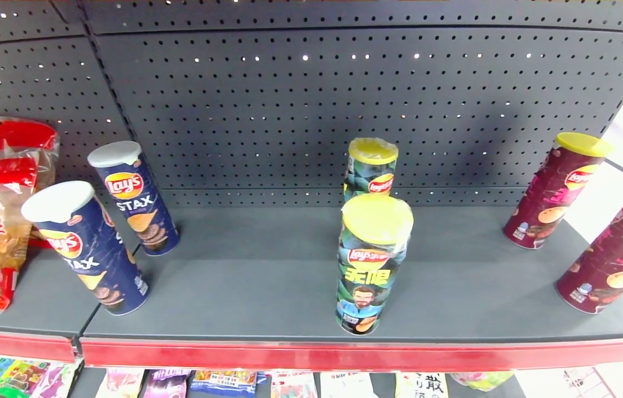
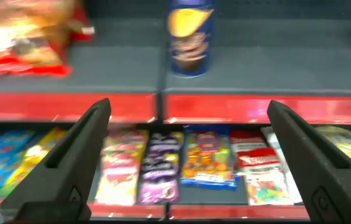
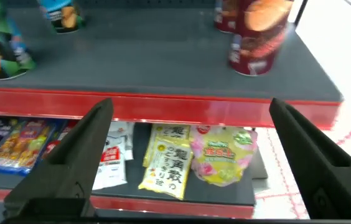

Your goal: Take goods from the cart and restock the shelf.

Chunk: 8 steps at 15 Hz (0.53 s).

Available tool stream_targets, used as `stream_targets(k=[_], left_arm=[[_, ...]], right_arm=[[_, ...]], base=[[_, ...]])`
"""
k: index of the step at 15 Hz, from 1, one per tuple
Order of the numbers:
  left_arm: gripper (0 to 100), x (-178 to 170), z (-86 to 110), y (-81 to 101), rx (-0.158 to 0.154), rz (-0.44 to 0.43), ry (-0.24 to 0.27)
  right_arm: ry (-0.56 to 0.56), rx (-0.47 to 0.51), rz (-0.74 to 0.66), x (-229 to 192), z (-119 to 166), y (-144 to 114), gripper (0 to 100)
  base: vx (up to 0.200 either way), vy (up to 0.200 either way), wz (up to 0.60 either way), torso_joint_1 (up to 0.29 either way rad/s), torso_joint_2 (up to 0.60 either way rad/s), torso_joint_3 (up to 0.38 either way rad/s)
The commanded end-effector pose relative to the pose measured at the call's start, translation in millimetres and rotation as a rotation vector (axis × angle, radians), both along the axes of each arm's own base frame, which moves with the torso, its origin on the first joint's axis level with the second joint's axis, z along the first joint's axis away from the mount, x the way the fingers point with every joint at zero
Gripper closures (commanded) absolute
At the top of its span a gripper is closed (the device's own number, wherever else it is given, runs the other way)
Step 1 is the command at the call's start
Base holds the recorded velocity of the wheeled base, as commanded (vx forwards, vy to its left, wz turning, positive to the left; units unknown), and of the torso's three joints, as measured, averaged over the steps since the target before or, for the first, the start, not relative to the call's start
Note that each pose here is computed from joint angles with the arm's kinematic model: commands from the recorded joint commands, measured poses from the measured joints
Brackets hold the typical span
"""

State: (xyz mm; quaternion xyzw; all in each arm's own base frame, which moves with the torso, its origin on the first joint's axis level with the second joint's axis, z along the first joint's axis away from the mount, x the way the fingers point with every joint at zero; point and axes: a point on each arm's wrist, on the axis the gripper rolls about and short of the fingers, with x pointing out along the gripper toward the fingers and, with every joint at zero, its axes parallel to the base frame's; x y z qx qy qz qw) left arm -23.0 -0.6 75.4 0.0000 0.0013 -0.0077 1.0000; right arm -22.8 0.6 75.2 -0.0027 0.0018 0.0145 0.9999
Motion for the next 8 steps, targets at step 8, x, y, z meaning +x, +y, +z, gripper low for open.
stream_targets(k=[8], left_arm=[[0,0.1,0.1,0.0,0.000,0.002,0.001]], right_arm=[[-0.001,-0.001,0.000,0.0,0.0,0.0,0]], base=[[0.000,0.000,0.00,0.000,0.00,0.000]])
